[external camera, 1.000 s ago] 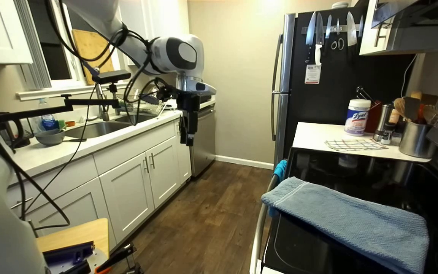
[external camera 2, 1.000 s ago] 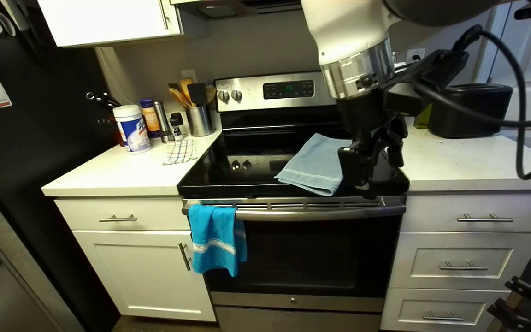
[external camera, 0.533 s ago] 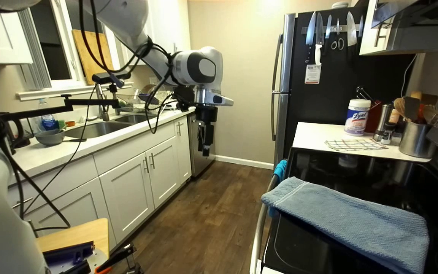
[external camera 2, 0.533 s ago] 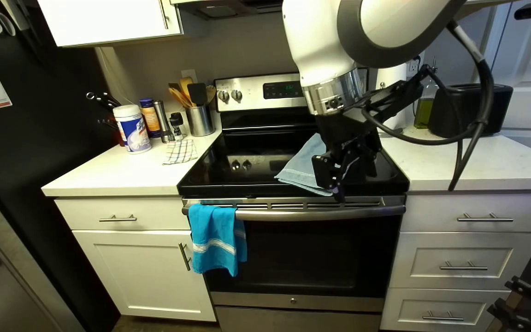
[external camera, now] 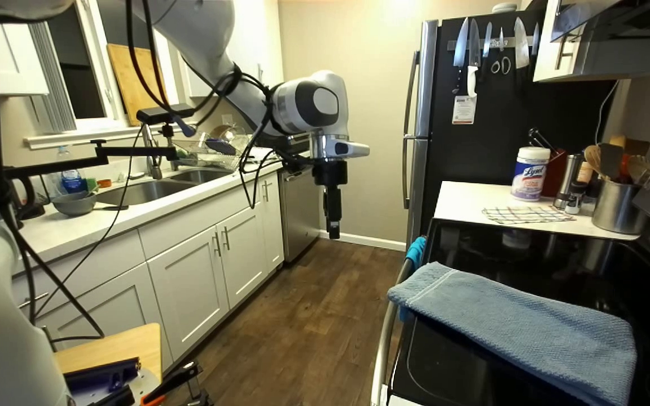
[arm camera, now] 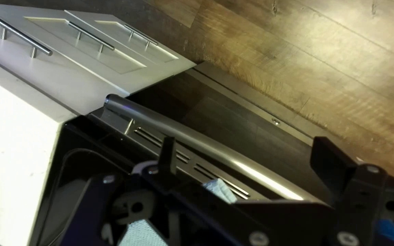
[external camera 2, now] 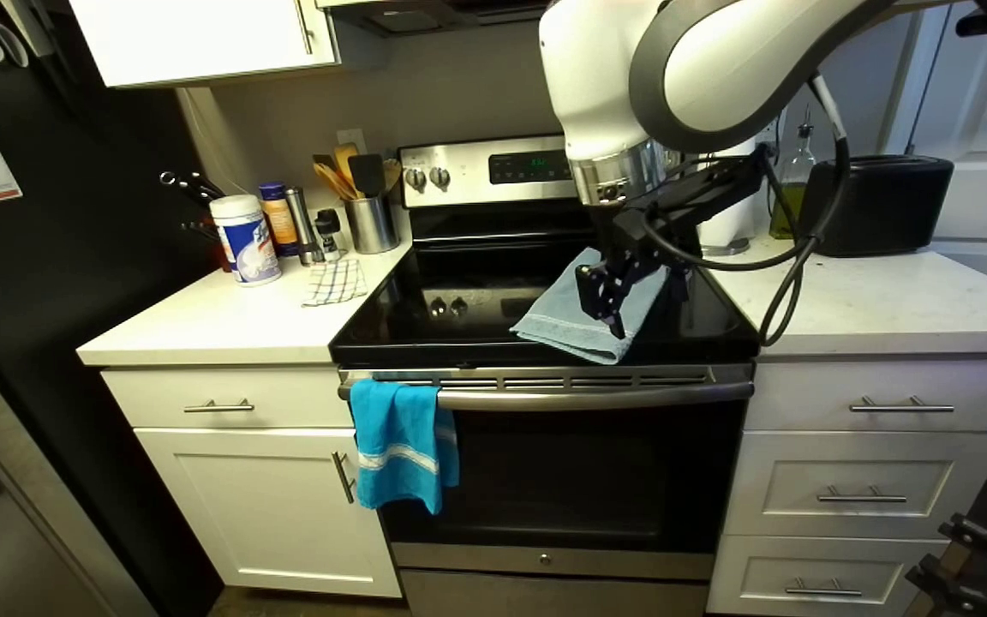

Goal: Hang the light blue towel on the oven handle

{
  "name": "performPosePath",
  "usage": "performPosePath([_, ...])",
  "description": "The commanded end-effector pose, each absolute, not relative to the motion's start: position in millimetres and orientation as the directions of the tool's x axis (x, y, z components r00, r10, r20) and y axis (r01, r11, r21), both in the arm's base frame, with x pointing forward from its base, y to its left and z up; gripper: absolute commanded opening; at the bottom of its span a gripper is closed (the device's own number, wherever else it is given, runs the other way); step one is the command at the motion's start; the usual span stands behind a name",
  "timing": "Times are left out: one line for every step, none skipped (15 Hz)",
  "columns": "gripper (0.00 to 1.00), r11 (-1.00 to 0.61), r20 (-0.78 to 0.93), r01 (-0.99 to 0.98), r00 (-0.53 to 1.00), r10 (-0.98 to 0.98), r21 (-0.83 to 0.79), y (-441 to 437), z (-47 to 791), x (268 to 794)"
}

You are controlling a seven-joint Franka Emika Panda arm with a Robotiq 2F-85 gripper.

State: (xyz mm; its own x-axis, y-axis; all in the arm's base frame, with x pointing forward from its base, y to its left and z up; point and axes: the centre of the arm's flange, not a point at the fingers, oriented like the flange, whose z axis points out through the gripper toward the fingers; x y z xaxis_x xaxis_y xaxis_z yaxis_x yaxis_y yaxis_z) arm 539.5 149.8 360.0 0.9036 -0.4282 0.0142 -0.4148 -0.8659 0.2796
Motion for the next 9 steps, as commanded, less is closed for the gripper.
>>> performPosePath([1.0,-0.8,0.178,-0.496,0.868,-0.463,0.338,148.6,356.2,539.7])
performPosePath([1.0,-0.784,0.227,-0.516,0.856,-0.464,0.344,149.0,359.2,539.3])
performPosePath([1.0,-0.767,0.28,-0.538,0.842,-0.462,0.35,150.2,361.5,539.1])
performPosePath([1.0,-0.752,0.331,-0.556,0.826,-0.456,0.353,152.3,364.0,538.3])
performPosePath([1.0,-0.732,0.38,-0.582,0.805,-0.455,0.355,155.0,365.3,537.9])
performPosePath([1.0,-0.705,0.415,-0.6,0.79,-0.451,0.378,158.2,365.8,536.9])
performPosePath([1.0,-0.746,0.342,-0.556,0.826,-0.448,0.367,154.7,367.5,547.6])
performPosePath([1.0,-0.734,0.373,-0.571,0.814,-0.446,0.368,157.9,367.8,547.0])
performPosePath([1.0,-0.73,0.385,-0.577,0.808,-0.446,0.367,160.2,367.7,546.3])
